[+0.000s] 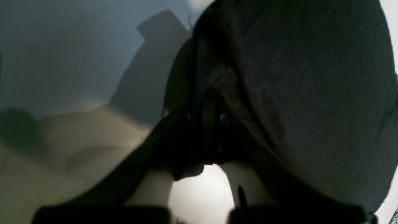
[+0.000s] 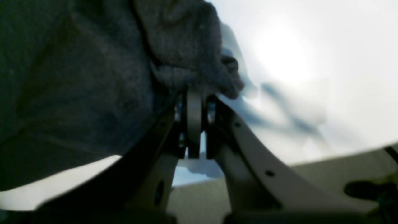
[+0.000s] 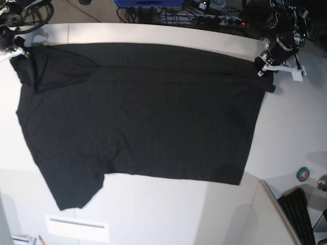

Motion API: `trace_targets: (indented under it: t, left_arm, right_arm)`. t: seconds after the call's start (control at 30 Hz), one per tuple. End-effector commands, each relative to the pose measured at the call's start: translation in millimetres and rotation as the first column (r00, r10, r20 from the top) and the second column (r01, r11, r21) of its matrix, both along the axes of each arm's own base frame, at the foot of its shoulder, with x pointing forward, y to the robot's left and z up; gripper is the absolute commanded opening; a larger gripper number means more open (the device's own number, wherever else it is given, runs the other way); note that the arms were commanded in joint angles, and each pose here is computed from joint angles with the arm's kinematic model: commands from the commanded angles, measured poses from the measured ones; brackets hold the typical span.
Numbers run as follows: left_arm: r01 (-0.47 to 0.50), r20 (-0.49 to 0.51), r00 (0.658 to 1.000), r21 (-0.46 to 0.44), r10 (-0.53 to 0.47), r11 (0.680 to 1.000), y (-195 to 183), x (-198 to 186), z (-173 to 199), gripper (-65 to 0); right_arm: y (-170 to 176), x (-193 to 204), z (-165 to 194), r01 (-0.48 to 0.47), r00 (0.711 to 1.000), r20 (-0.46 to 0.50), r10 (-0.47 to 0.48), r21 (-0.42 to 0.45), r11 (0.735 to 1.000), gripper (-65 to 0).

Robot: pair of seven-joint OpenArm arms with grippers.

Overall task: Layout the t-shirt on the table in an organized manner, then fold the t-shirt properly
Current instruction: 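Pull the grasped shirt edge toward the robot with both grippers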

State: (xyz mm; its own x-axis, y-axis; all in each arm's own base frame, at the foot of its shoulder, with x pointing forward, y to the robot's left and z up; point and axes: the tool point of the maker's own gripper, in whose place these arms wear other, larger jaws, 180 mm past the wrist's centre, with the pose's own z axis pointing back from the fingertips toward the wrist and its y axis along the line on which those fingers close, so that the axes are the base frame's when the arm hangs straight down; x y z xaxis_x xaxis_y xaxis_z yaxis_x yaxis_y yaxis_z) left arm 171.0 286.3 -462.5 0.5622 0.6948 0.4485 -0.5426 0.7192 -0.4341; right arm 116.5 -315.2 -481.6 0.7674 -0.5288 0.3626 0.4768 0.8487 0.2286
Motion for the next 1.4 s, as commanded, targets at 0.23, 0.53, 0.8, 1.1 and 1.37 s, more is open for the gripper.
trace_targets:
  t: [0.23,0.53,0.8,1.1,1.37]
  left_arm:
    - [0.014,0.005,1.0,0.043,-0.014,0.999,11.3,-8.5,9.1,-65.0]
    - [0.039,0.015,0.999,0.073,-0.04,0.997,15.0,-8.1,19.4,-65.0]
    - [-0.027,0.043,0.999,0.118,0.022,0.993,44.4,-9.8,33.6,-13.0]
    - [-0.186,0.13,0.978,0.192,0.163,0.964,103.4,-12.2,66.7,-4.8]
    - [-0.168,0.16,0.978,0.204,0.136,0.964,99.1,-3.3,77.3,-4.9]
  right_arm:
    - [-10.2,-15.1,4.1,0.005,1.0,-0.018,-0.005,-0.03,1.0,-65.0]
    - [-7.7,-34.7,0.5,-0.007,0.997,-0.071,0.006,-0.018,1.0,-59.1]
    - [-27.2,-28.3,33.9,0.036,0.999,0.019,-0.033,-0.15,0.988,-38.0]
    - [-62.7,76.5,61.1,-0.1,0.983,0.123,0.139,-0.281,0.955,-37.4]
    - [-42.6,193.4,17.4,-0.245,0.943,0.186,0.277,-0.178,0.953,-37.2]
